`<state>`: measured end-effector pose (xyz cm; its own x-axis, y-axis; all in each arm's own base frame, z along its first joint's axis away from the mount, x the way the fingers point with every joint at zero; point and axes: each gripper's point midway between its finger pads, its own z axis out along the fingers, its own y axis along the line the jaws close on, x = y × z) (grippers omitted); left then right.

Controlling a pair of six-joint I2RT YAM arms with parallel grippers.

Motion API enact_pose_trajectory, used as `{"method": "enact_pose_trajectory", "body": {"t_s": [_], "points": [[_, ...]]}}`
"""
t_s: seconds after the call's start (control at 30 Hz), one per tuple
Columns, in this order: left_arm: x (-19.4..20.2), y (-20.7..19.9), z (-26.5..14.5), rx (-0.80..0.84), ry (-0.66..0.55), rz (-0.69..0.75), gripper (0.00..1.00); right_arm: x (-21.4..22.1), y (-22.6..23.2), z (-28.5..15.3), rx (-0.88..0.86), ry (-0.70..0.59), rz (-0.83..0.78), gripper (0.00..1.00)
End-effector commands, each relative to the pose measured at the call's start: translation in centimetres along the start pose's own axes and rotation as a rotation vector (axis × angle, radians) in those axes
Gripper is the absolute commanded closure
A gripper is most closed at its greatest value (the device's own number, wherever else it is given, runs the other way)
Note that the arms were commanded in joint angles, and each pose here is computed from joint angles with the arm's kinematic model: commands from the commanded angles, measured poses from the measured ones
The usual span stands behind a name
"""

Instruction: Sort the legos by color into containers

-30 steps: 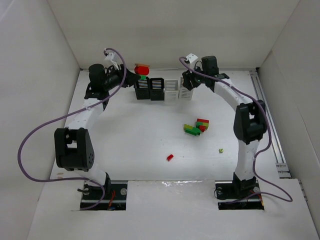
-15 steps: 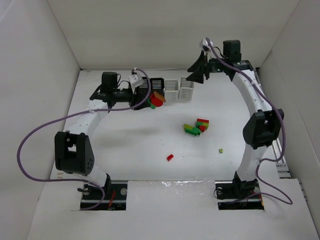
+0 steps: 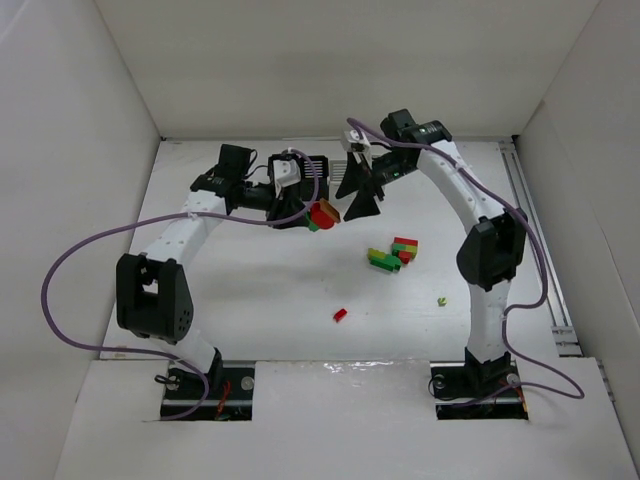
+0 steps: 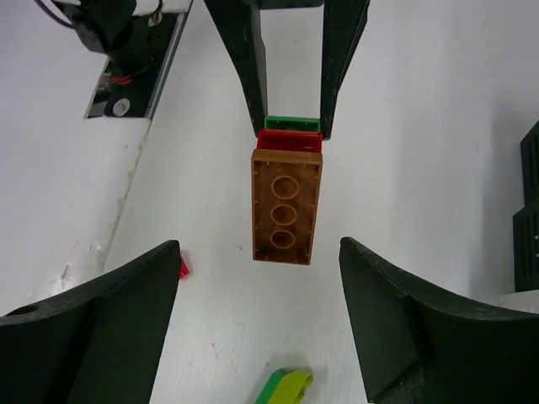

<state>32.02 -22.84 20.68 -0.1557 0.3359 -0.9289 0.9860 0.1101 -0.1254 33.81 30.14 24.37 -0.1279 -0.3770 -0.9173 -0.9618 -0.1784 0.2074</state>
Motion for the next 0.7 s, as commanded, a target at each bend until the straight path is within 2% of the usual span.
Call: {"method": "enact_pose_trajectory", "body": {"t_s": [0.0, 0.07, 0.43, 0.53, 0.67], "points": [[-3.3, -0.3, 0.1, 0.013, -0.062, 0.099, 1.00, -0.1, 1.7, -0.5, -0.026, 0.018, -0.025, 0.19], [-3.1, -0.7, 0.4, 0.016, -0.071, 0.064, 1.00, 0.3, 1.6, 0.0, -0.034, 0.032, -0.019, 0.19], [-3.9, -0.6, 0.9, -0.003, -0.091, 0.060, 1.00, 0.8, 0.4, 1.4, -0.007, 0.062, 0.002, 0.22], [-4.3, -0.5, 0.8, -0.005, -0.094, 0.059, 1.00, 0.6, 0.0, 1.4, 0.003, 0.055, -0.001, 0.29], [-4.4, -0.5, 0.8, -0.007, -0.098, 0.067, 1.00, 0.5, 0.0, 1.4, 0.007, 0.053, 0.010, 0.52]]}}
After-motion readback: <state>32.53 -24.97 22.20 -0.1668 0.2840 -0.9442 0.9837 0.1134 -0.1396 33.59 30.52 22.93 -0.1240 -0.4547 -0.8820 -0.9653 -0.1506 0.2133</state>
